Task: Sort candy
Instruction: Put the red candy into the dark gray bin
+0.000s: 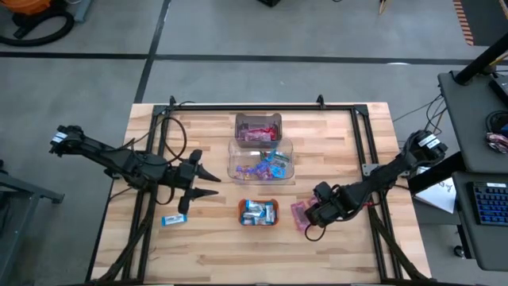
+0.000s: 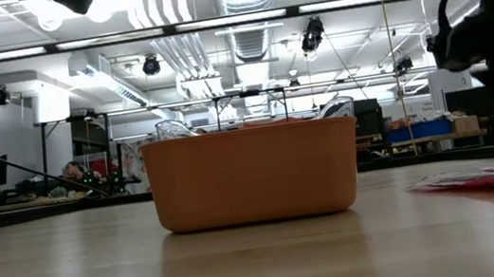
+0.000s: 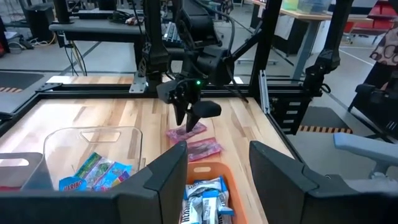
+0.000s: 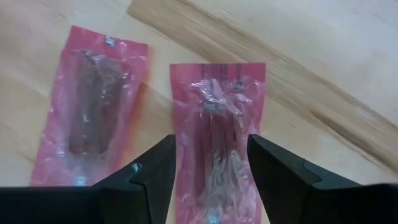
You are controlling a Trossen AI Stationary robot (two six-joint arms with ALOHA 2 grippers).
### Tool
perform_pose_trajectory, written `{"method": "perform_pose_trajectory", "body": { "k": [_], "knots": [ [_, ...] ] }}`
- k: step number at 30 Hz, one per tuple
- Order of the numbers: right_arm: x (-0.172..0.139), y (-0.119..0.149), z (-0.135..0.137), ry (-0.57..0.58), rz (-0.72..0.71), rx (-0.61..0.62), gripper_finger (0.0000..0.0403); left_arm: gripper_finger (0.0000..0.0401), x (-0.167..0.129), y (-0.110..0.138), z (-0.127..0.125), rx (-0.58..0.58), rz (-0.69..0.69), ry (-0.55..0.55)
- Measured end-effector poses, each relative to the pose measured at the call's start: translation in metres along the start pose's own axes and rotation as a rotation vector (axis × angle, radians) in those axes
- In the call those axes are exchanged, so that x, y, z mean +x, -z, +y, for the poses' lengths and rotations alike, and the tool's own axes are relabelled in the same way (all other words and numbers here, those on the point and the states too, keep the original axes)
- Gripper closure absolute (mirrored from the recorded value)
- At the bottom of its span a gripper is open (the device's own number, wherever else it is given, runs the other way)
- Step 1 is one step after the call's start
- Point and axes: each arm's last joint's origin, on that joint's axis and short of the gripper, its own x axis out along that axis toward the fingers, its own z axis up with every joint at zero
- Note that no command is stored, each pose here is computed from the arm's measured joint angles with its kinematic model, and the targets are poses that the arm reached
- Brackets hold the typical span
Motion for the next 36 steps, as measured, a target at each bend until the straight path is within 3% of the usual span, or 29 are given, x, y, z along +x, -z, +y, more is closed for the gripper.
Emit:
{"method": "perform_pose_trajectory", "body": {
  "k": [10, 22, 30, 36],
  "knots": [
    [0.025, 0.005, 0.001, 0.071, 0.000, -0.029, 0.0227, 0.0244, 0.001, 0.000, 0.000, 0.013, -0.003, -0.001],
    [0.021, 0.004, 0.000, 0.056, -0.002, -0.042, 0.0382, 0.0244, 0.002, 0.000, 0.000, 0.014, -0.007, -0.021],
    [0.005, 0.000, -0.004, 0.010, -0.024, -0.064, 0.0385, 0.0244, 0.002, 0.000, 0.001, 0.018, -0.007, -0.027],
    [-0.025, -0.010, -0.011, -0.082, -0.203, -0.067, 0.0386, 0.0244, 0.002, 0.000, 0.001, 0.018, -0.006, -0.028]
  ]
}}
